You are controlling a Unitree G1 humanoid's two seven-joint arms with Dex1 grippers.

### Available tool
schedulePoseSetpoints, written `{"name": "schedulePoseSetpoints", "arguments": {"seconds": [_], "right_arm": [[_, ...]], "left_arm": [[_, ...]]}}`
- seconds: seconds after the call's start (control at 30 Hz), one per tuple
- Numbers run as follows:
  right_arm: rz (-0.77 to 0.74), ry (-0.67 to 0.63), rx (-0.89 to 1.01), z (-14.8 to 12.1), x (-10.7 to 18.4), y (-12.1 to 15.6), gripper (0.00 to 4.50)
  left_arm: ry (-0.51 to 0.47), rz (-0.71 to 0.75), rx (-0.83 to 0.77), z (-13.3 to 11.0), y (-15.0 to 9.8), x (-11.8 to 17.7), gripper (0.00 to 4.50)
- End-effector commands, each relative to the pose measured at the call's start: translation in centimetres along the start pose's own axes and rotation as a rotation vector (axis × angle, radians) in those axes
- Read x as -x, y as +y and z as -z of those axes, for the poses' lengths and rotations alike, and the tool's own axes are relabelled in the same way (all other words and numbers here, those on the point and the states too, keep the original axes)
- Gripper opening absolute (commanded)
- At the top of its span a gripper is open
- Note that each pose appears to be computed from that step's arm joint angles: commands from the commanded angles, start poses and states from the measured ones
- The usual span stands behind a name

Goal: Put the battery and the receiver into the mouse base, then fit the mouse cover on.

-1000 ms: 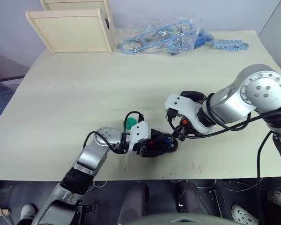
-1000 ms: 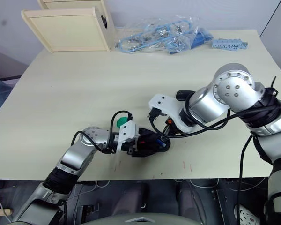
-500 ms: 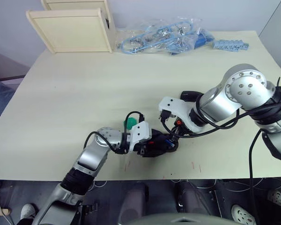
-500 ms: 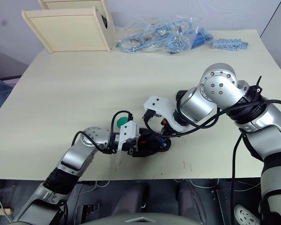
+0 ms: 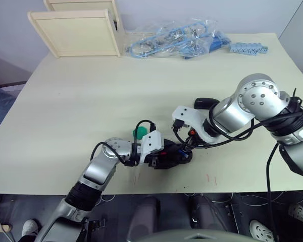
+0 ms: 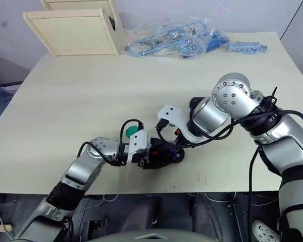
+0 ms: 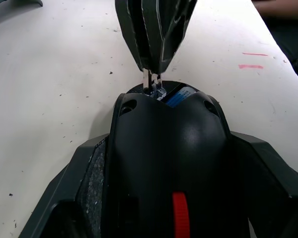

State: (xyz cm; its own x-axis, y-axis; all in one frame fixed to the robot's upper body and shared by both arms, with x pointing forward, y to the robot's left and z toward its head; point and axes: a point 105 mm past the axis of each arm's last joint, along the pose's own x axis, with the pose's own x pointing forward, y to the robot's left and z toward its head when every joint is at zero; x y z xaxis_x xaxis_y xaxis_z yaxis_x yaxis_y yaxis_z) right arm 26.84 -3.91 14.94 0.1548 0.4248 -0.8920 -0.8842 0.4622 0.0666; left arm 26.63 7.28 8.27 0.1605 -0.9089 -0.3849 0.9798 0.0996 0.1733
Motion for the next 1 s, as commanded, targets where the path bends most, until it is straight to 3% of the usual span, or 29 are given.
{"name": "schedulePoseSetpoints", "arguments": {"seconds": [0.03,1.0], "right_arm": [[-0.009,0.003,0.018,0.1,0.0,0.3,0.00],[0.047,0.027,-0.033,1.2,-1.2,-1.2,0.00]], "left_arm": [[-0.017,0.028,-0.013,-0.5,-0.7,-0.4,3.03],[-0.016,0.030,-0.016,-0.4,-0.9,-0.5,3.03]]}}
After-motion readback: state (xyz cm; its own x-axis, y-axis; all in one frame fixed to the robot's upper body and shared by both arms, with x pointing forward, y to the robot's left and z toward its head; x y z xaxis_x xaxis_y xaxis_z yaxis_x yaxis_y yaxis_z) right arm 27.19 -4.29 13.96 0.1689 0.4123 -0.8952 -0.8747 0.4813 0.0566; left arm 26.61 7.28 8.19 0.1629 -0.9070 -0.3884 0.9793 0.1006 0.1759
